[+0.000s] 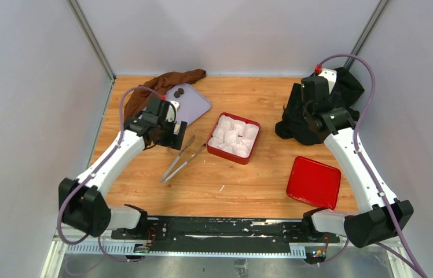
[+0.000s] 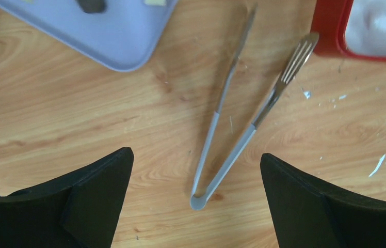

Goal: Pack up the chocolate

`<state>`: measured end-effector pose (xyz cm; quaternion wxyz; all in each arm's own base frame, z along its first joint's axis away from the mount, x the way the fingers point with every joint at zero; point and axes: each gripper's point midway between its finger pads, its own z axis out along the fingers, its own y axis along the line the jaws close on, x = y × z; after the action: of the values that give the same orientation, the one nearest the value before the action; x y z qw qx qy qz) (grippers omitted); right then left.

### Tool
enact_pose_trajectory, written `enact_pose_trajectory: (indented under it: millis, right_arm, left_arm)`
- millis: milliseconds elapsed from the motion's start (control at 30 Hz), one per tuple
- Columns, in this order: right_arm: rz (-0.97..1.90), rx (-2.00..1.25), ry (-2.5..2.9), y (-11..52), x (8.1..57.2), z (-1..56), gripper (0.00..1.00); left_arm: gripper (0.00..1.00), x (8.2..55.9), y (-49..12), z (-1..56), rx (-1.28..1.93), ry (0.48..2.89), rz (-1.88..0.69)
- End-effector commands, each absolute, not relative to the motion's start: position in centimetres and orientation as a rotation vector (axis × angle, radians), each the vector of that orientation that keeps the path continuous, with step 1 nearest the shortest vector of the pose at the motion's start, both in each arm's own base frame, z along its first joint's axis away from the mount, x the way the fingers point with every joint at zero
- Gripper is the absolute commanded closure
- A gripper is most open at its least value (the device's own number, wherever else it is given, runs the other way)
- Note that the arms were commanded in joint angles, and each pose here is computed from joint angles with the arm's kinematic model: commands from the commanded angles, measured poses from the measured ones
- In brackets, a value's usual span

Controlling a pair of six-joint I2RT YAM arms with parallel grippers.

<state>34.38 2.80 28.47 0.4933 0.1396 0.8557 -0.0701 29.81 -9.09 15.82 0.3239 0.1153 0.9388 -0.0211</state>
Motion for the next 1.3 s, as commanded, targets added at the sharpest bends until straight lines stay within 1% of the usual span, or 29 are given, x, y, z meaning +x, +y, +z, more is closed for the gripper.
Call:
enact_pose_trajectory:
  millis: [0,200,267,367,467,667,767,867,967,1067,1167,1267]
  right_arm:
    - [-0.173,0.286,2.098,2.7,33.8,28.7,0.0]
    - [-0.125,0.257,2.105,3.5,34.0,28.4,0.0]
    - [-0.117,0.254,2.102,3.6,34.0,28.5,0.0]
    - [-0.112,0.253,2.095,3.6,34.0,28.6,0.0]
    - [-0.104,0.248,2.095,3.8,34.0,28.6,0.0]
    - [-0.065,0.21,2.102,4.5,34.2,28.7,0.01]
    - [-0.068,0.214,2.102,4.5,34.2,28.7,0.01]
    - [-0.069,0.219,2.1,4.4,34.2,28.7,0.01]
    - [-0.068,0.219,2.101,4.4,34.1,28.6,0.02]
    - [-0.067,0.222,2.103,4.4,34.1,28.5,0.02]
    - [-0.06,0.227,2.102,4.5,34.0,28.5,0.03]
    - [-0.058,0.231,2.101,4.5,34.0,28.5,0.03]
  left_arm:
    - [0.01,27.6,-11.8,11.8,0.556,2.614,-0.173]
    - [0.01,28.1,-13.1,8.7,0.587,2.692,-0.155]
    - [0.01,27.4,-13.5,7.8,0.587,2.728,-0.182]
    - [0.01,26.4,-12.7,6.2,0.571,2.765,-0.148]
    - [0.03,25.9,-12.5,4.7,0.579,2.791,-0.145]
    - [0.15,25.5,-13.4,3.2,0.593,2.841,-0.211]
    - [0.24,25.9,-13.5,2.7,0.583,2.841,-0.209]
    - [0.27,26.0,-13.2,1.8,0.569,2.856,-0.172]
    - [0.35,26.7,-12.9,1.5,0.528,2.835,-0.137]
    - [0.4,27.2,-12.7,1.6,0.501,2.816,-0.107]
    - [0.48,27.3,-12.4,1.6,0.457,2.813,-0.082]
    - [0.61,27.5,-11.7,1.8,0.343,2.808,-0.019]
